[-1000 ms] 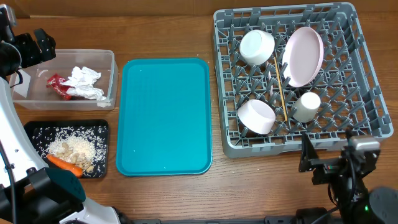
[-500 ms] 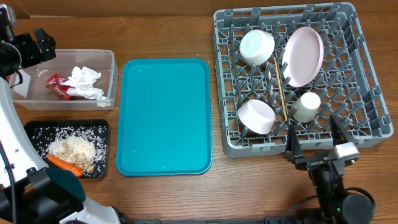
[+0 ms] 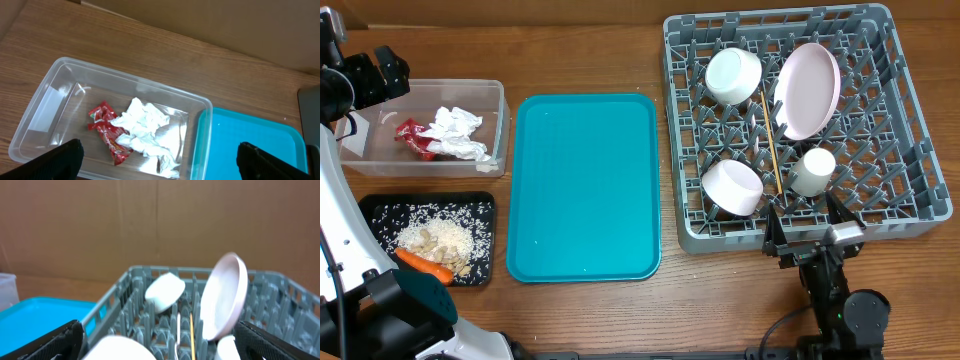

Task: Sort waste into correct bins and load items into the dishwasher rack

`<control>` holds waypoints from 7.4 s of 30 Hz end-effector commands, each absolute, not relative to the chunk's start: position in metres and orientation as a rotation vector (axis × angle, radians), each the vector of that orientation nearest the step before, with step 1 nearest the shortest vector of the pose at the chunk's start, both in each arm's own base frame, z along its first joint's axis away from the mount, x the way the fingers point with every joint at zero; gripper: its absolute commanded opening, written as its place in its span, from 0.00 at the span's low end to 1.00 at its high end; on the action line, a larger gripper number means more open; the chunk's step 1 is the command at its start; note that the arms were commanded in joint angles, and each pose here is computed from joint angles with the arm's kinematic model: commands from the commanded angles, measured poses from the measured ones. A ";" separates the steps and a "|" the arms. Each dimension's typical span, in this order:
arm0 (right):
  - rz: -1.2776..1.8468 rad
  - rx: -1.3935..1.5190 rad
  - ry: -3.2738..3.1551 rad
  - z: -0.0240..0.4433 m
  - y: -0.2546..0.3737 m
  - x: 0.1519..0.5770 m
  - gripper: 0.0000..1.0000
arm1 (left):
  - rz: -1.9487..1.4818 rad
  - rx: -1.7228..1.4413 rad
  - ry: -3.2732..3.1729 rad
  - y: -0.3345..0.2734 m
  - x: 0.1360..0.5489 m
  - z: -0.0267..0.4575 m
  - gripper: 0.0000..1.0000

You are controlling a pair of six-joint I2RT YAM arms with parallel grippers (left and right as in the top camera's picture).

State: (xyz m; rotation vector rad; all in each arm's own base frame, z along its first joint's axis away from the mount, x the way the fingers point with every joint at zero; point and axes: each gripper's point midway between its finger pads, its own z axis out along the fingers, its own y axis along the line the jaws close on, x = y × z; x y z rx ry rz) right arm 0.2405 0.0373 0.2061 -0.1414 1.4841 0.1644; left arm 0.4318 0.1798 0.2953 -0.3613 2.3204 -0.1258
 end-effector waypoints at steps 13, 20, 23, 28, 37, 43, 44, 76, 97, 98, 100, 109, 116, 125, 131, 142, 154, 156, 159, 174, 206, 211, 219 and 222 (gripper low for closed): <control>0.139 -0.038 1.587 0.172 0.019 0.245 1.00 | -0.133 -0.363 2.302 0.178 0.433 0.302 1.00; 0.136 -0.034 1.587 0.172 0.018 0.246 1.00 | -0.133 -0.363 2.301 0.178 0.433 0.302 1.00; 0.123 -0.015 1.587 0.172 0.012 0.246 1.00 | -0.133 -0.363 2.301 0.178 0.433 0.302 1.00; 0.111 -0.004 1.585 0.172 0.009 0.246 1.00 | -0.133 -0.363 2.301 0.178 0.433 0.302 1.00; 0.111 -0.003 1.586 0.172 0.009 0.246 1.00 | -0.133 -0.363 2.301 0.178 0.433 0.302 1.00; 0.111 -0.003 1.586 0.172 0.009 0.246 1.00 | -0.133 -0.363 2.301 0.178 0.433 0.302 1.00; 0.111 -0.003 1.586 0.172 0.009 0.246 1.00 | -0.133 -0.363 2.301 0.178 0.433 0.302 1.00; 0.111 -0.003 1.586 0.172 0.009 0.246 1.00 | -0.242 0.115 2.096 0.002 0.405 0.411 1.00; 0.111 -0.003 1.586 0.172 0.009 0.246 1.00 | -0.432 0.519 1.693 -0.114 0.216 0.511 1.00; 0.111 -0.003 1.586 0.172 0.009 0.246 1.00 | -0.433 0.520 1.699 -0.113 0.210 0.504 1.00; 0.111 -0.003 1.586 0.172 0.009 0.246 1.00 | -0.434 0.520 1.715 -0.111 0.201 0.490 1.00; 0.111 -0.003 1.586 0.172 0.009 0.246 1.00 | -0.377 0.502 1.858 -0.094 0.180 0.362 1.00; 0.111 -0.004 1.586 0.172 0.009 0.246 1.00 | -0.372 0.457 1.740 -0.092 0.188 0.303 1.00; 0.111 -0.003 1.586 0.172 0.009 0.246 1.00 | -0.371 0.374 1.414 -0.092 0.214 0.276 1.00; 0.111 -0.003 1.586 0.172 0.009 0.246 1.00 | -0.355 0.338 1.362 -0.086 0.221 0.251 1.00; 0.111 -0.003 1.586 0.172 0.009 0.246 1.00 | -0.340 0.208 1.442 -0.063 0.234 0.205 1.00; 0.111 -0.003 1.586 0.172 0.009 0.246 1.00 | -0.198 0.022 1.635 -0.026 0.245 0.160 1.00; 0.111 -0.003 1.586 0.172 0.009 0.246 1.00 | -0.183 -0.026 1.640 -0.019 0.245 0.159 1.00; 0.111 -0.003 1.586 0.172 0.009 0.246 1.00 | -0.164 -0.128 1.643 -0.007 0.246 0.156 1.00; 0.111 -0.003 1.586 0.172 0.009 0.246 1.00 | -0.153 -0.143 1.641 -0.004 0.246 0.157 1.00; 0.111 -0.003 1.586 0.172 0.009 0.246 1.00 | -0.153 -0.143 1.642 -0.004 0.246 0.156 1.00; 0.111 -0.003 1.585 0.172 0.009 0.246 1.00 | -0.153 -0.143 1.641 -0.004 0.246 0.156 1.00; 0.111 -0.003 1.585 0.172 0.009 0.246 1.00 | -0.153 -0.143 1.642 -0.004 0.246 0.156 1.00; 0.111 -0.003 1.585 0.172 0.009 0.246 1.00 | -0.153 -0.143 1.642 -0.004 0.246 0.156 1.00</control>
